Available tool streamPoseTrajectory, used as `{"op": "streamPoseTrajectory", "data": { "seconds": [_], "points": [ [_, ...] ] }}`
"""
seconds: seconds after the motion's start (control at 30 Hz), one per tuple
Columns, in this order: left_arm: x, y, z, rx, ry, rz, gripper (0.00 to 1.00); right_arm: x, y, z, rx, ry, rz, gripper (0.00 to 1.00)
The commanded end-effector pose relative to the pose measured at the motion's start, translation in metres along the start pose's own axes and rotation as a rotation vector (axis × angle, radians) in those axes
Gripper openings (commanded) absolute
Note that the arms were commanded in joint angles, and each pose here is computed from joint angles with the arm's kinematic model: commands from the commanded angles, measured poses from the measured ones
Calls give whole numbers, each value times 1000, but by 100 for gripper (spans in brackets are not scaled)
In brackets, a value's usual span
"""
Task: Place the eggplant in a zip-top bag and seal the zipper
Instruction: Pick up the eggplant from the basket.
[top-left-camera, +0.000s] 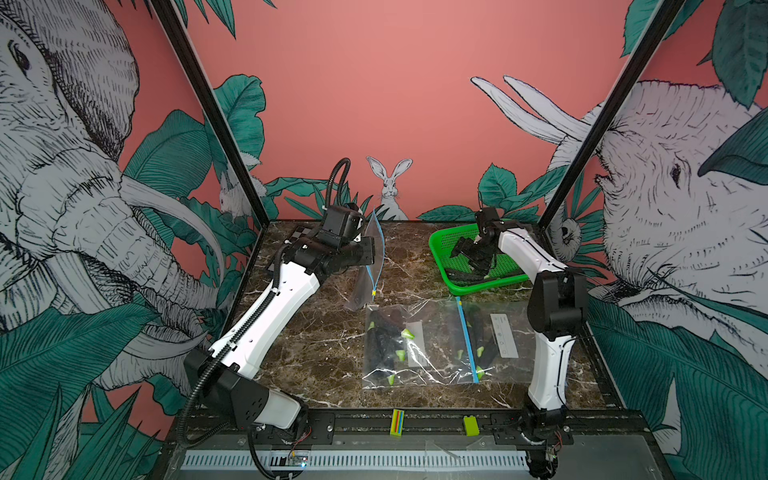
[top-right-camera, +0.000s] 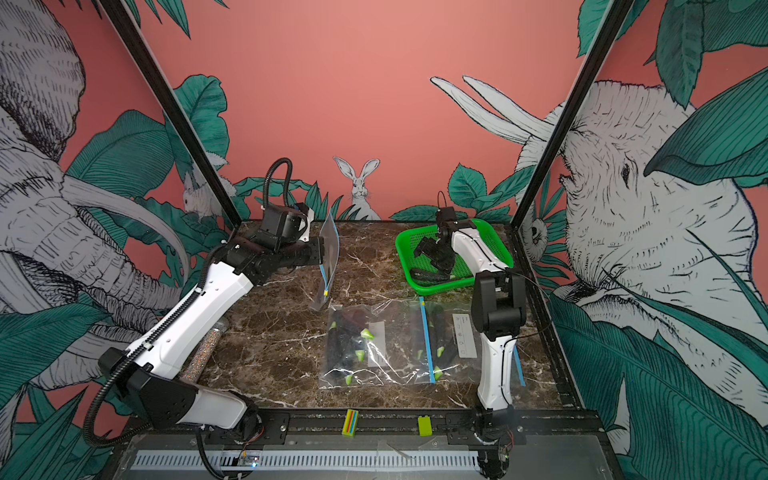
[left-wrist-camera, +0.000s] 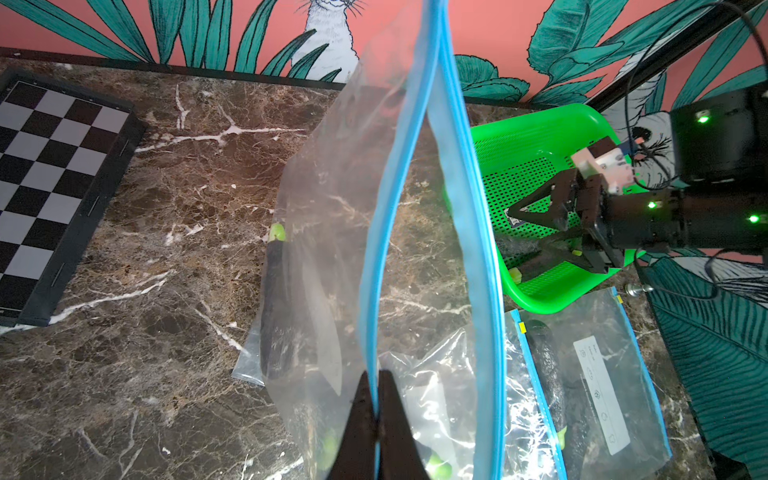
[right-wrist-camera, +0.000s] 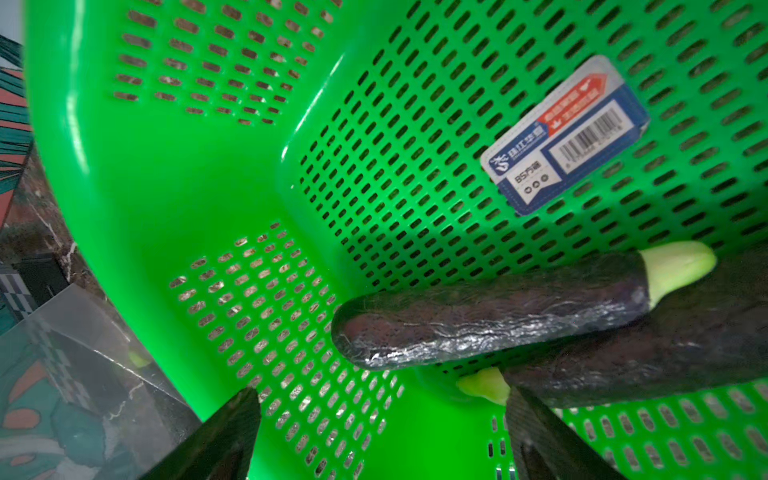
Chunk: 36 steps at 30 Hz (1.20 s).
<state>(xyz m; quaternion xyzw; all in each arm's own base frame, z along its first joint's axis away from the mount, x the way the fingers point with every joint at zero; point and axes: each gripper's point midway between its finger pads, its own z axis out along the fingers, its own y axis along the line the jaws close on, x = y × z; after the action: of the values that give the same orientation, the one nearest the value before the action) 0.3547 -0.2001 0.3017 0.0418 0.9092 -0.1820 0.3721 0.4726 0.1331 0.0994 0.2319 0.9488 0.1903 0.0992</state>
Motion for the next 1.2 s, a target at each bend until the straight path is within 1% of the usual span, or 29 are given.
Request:
{"op": "streamPoseTrajectory", "data": {
  "seconds": [0.0,0.33,0.53,0.63,0.67,0.8,0.83,0.9,0.93,1.0,1.07,1.17],
  "points": [
    [-7,-2,-3,17,-25,4,0,2,-7,24,11,21,38,90],
    [-5,0,-6,10,-22,4,0,-8,-15,61,20,16,80,88],
    [-4,4,-6,-8,-16,5,0,-22,-12,74,8,-24,76,82],
    [-3,4,-5,-9,-12,5,0,-27,-9,79,-1,-29,74,74],
    [-4,4,-6,-10,-14,4,0,-30,-9,80,3,-38,71,70],
    [-4,5,-6,-15,-14,2,0,-37,-10,79,21,-71,64,53],
    [-4,6,-6,-16,-13,2,0,-38,-11,78,27,-78,61,48],
    [-3,7,-5,-20,-10,2,0,-41,-13,75,32,-101,58,34],
    [-3,6,-5,-20,-9,3,0,-42,-12,72,29,-111,56,30],
    [-3,6,-5,-18,-10,1,0,-45,-9,66,16,-132,51,26],
    [-3,6,-5,-18,-9,0,0,-48,-4,55,2,-154,35,25],
    [-3,4,-5,-6,-11,-12,0,-55,3,26,-21,-210,-7,21]
  ]
}}
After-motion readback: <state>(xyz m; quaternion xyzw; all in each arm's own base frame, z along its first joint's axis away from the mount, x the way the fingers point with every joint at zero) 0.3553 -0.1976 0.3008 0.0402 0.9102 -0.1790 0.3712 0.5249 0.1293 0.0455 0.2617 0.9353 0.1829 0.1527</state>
